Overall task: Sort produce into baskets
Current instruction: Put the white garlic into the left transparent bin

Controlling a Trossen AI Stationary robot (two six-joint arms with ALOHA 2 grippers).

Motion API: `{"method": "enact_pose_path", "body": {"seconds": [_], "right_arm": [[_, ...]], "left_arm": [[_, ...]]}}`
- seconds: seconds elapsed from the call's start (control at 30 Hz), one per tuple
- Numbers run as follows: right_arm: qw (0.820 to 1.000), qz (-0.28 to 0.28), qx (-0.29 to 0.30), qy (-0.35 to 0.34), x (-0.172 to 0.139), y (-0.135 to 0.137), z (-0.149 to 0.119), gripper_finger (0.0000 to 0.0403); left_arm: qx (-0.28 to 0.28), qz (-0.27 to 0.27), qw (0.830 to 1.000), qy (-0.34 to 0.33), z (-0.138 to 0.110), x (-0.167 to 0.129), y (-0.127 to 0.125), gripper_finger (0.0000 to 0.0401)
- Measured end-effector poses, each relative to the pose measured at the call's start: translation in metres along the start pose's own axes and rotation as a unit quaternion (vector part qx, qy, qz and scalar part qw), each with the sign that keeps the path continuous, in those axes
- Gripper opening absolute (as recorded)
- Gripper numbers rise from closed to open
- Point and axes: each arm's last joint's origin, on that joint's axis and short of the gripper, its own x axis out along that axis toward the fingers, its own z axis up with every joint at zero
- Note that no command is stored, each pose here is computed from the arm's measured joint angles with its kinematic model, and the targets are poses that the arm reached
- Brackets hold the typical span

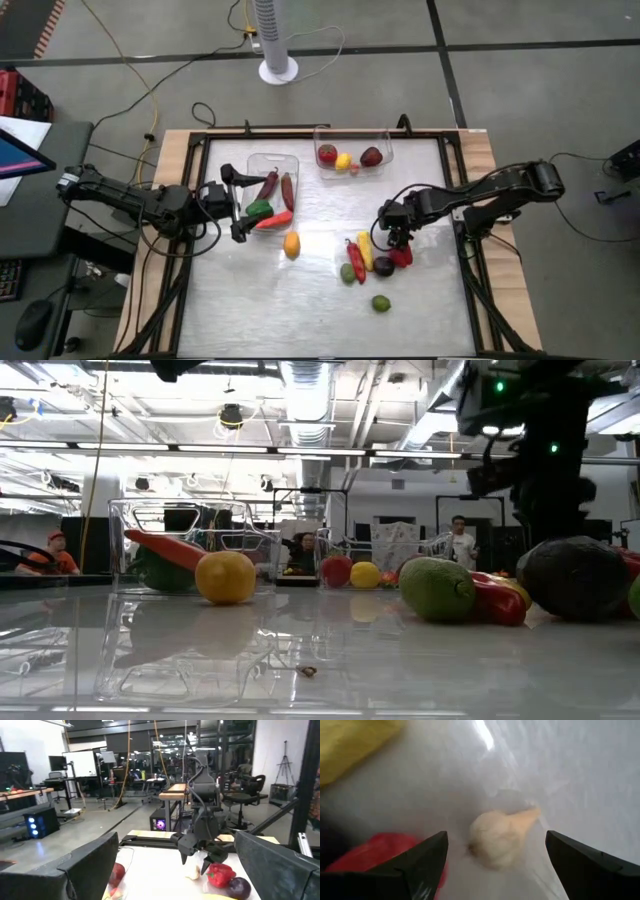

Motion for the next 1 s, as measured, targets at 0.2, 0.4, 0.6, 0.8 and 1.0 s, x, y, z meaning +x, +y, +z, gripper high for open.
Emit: {"method": "enact_pose_path", "body": {"seconds": [0.2,0.4,0.6,0.8,1.0], "right_arm": [[0.999,-0.034,0.014,-0.005,0.012,-0.008,-0.004,0.0361],[0.999,-0.047,0.011,-0.015,0.016,-0.009,-0.005,0.0330],[0.999,-0.048,0.011,-0.012,0.019,-0.010,-0.008,0.0256],[0.999,-0.041,0.012,-0.023,0.016,-0.008,-0.003,0.0174],[0.997,-0.012,-0.004,-0.076,-0.011,0.000,0.021,0.0136]], "left_arm": [[0.000,0.004,1.000,0.000,0.000,0.000,0.000,0.0387],[0.004,0.005,1.000,0.000,0.000,0.000,0.000,0.0387],[0.004,0.006,1.000,0.000,0.000,0.000,0.000,0.0387],[0.004,0.006,1.000,0.000,0.000,0.000,0.000,0.0387],[0.011,0.029,1.000,0.002,0.000,0.000,0.002,0.0387]]}}
